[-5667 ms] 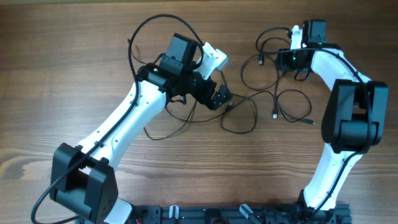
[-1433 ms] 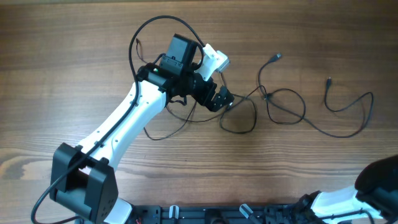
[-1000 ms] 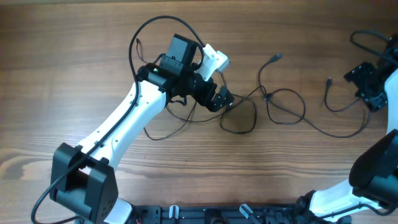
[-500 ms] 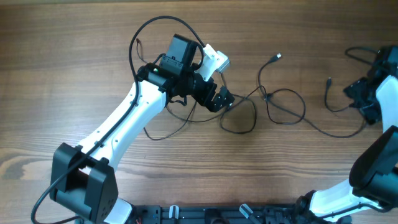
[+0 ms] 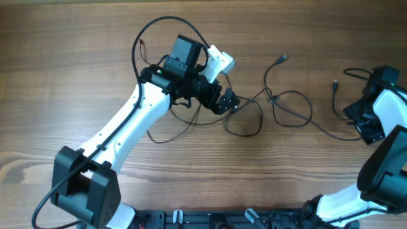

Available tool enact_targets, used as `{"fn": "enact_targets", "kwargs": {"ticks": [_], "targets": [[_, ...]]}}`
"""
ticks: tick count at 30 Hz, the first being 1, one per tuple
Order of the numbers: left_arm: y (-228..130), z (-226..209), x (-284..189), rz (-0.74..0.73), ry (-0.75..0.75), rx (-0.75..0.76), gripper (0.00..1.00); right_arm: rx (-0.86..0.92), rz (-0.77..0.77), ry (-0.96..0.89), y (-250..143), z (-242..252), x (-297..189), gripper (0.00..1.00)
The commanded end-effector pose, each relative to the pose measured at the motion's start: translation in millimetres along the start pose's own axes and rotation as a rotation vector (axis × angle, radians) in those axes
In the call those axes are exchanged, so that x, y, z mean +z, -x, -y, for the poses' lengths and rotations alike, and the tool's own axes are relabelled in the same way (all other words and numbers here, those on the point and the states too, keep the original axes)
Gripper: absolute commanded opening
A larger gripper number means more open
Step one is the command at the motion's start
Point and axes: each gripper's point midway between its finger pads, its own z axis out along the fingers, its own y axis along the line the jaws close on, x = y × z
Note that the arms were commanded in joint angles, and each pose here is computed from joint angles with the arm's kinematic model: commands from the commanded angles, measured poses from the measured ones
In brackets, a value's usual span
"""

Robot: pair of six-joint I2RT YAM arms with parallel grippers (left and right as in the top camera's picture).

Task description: Untangle cables

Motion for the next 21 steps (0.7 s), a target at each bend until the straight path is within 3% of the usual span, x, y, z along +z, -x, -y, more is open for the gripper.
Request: {"fn": "enact_targets", "kwargs": {"ticks": [1,3,4,7,15,21], "targets": [[-3.2,3.1,5.6,-0.013,-0.022,0.019,1.0,0.035,-0.004,-0.063,-11.5,13.5,14.5,0.83],[-3.5,3.1,5.6,-0.014,-0.022,0.019,1.0,0.031,-0.008,-0.066,-14.8,14.9,17.1,0.83],[-3.5,3.1,5.6,-0.014,-0.022,0.018,1.0,0.029,-0.01,-0.066,-15.3,15.0,17.3,0.7],[-4.0,3.2,5.5,-0.016,-0.022,0.017,1.0,-0.006,-0.046,-0.016,-21.0,6.3,17.4,0.04],[-6.3,3.6,5.5,-0.025,-0.024,0.011,1.0,-0.15,-0.106,0.181,-30.2,-24.4,4.7,0.04],[-6.4,3.6,5.5,-0.025,-0.024,0.01,1.0,-0.283,-0.078,0.594,-26.4,-67.7,-80.2,0.04]]}}
